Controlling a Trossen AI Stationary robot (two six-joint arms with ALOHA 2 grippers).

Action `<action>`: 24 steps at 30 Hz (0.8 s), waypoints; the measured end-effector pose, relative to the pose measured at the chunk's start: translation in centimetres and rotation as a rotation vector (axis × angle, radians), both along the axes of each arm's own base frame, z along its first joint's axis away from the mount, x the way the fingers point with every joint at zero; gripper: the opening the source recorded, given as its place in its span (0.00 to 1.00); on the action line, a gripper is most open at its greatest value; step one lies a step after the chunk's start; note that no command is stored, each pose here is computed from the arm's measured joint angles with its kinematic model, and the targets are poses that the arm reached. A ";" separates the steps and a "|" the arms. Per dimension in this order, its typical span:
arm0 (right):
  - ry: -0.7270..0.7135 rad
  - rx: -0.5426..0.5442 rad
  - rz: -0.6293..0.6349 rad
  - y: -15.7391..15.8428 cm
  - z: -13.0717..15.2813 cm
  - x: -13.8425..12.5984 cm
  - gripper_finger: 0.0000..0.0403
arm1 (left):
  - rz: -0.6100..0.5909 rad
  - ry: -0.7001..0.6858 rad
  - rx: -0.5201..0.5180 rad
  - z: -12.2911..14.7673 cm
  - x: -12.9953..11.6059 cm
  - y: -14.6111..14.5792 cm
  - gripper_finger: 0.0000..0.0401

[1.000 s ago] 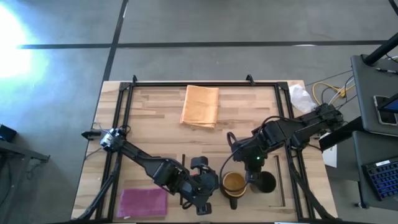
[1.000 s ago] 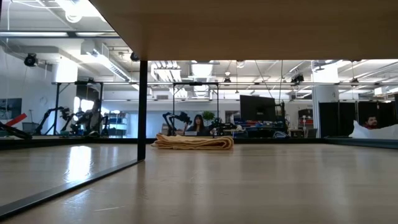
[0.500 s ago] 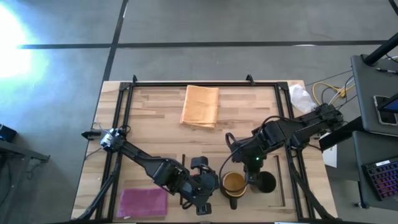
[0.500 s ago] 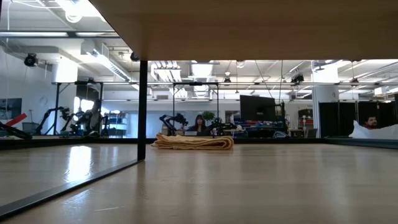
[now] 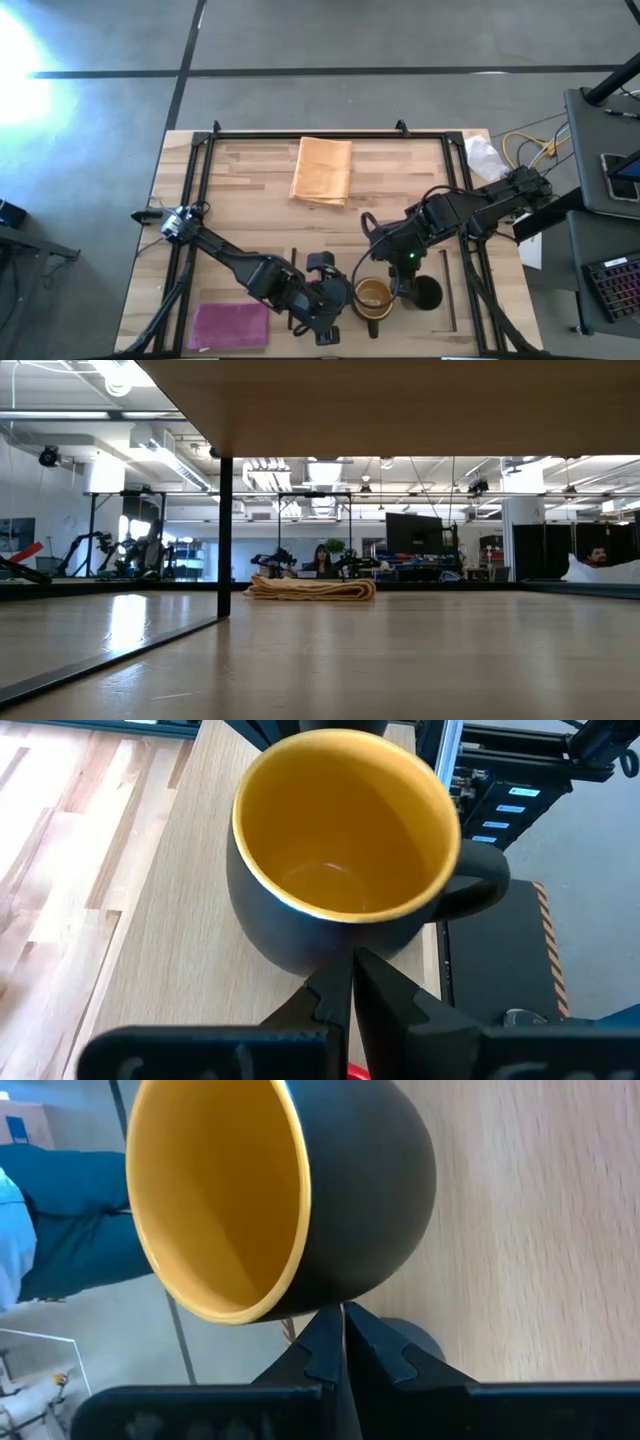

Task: Stack small to large cups/mugs on shelf
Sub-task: Adjust the black mug on the shelf

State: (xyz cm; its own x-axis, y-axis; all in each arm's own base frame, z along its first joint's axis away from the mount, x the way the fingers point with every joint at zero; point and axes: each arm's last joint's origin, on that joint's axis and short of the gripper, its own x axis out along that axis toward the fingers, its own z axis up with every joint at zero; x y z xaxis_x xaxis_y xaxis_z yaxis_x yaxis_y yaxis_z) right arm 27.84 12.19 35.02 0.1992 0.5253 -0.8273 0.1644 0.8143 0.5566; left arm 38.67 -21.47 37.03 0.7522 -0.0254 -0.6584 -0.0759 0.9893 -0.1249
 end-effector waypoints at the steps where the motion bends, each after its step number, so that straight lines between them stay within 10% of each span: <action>1: -0.006 0.002 0.000 0.0 0.0 0.0 0.02 | 0.001 0.003 0.001 -0.1 0.0 0.0 0.00; 24: -0.010 -0.007 -0.006 0.0 0.0 0.1 0.02 | 0.006 -0.003 -0.007 -0.1 0.1 0.0 0.00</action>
